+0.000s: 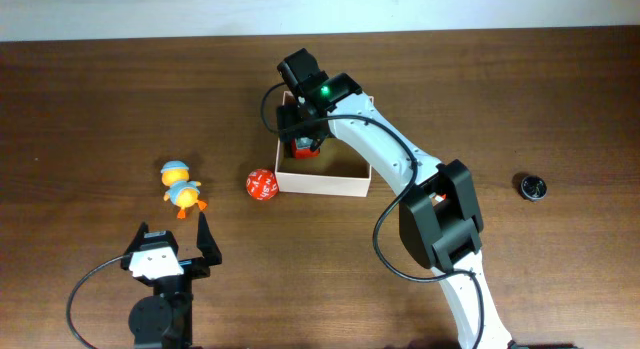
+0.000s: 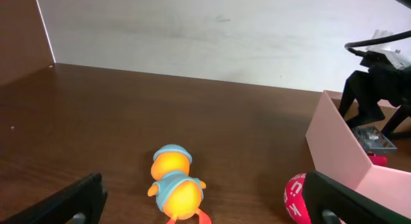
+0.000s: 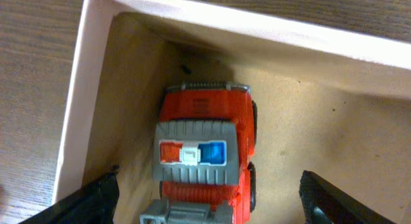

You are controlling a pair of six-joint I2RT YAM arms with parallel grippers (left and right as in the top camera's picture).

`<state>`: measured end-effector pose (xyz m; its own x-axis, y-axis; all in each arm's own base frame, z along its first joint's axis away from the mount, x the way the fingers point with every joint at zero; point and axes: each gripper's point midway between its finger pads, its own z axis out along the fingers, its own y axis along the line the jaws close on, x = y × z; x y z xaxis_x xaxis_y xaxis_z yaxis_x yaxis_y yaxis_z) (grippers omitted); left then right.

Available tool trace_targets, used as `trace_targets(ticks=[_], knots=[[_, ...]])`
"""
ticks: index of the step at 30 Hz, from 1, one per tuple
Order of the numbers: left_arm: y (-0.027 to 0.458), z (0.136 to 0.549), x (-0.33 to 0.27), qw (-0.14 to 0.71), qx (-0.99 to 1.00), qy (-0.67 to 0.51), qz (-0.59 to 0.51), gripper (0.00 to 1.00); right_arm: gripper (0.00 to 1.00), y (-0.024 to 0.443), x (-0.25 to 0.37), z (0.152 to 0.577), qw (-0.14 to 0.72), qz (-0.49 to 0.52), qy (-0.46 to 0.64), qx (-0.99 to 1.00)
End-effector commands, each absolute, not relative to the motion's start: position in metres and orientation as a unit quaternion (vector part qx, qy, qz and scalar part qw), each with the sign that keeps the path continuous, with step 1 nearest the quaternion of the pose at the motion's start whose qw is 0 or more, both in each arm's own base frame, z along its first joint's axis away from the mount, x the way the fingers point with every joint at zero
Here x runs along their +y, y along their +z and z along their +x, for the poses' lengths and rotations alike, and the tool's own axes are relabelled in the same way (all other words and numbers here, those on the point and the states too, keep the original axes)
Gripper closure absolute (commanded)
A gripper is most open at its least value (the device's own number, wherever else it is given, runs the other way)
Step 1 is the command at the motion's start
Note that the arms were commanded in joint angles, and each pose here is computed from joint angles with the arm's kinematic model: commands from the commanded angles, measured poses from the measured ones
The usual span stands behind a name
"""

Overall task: Pack container
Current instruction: 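Lower the truck into the box with the right gripper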

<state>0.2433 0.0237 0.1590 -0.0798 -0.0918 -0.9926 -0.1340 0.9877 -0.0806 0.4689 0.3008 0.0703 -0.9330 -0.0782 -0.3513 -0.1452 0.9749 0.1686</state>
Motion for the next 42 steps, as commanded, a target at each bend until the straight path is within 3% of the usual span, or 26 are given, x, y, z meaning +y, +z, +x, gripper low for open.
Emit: trace_targets(ticks=[1,7,21,29,32,33,35,42], knots=[[0.158,0.244,0.022,0.675,0.735,0.016,-0.067,0.01,0.2,0.07,0.305,0.461,0.161,-0.068,0.103,0.979],[0.158,0.244,0.022,0.675,0.735,0.016,-0.067,0.01,0.32,0.081,0.302,0.45,0.147,-0.09,0.105,0.979],[0.158,0.244,0.022,0.675,0.735,0.016,-0.067,0.01,0.33,0.136,0.286,0.424,0.152,-0.161,0.093,0.971],[0.158,0.244,0.022,0.675,0.735,0.016,-0.067,0.01,0.64,0.125,0.265,0.395,0.086,-0.189,0.057,0.976],[0.158,0.244,0.022,0.675,0.735,0.016,-0.067,0.01,0.88,0.121,0.263,0.391,0.078,-0.193,0.053,0.977],[0.158,0.244,0.022,0.675,0.735,0.016,-0.067,0.01,0.91,0.119,0.262,0.391,0.075,-0.193,0.052,0.977],[0.158,0.244,0.022,0.675,0.735,0.016,-0.067,0.01,0.96,0.115,0.261,0.389,0.069,-0.193,0.05,0.978],[0.158,0.244,0.022,0.675,0.735,0.016,-0.067,0.01,0.96,0.094,0.26,0.386,0.058,-0.193,0.046,0.978]])
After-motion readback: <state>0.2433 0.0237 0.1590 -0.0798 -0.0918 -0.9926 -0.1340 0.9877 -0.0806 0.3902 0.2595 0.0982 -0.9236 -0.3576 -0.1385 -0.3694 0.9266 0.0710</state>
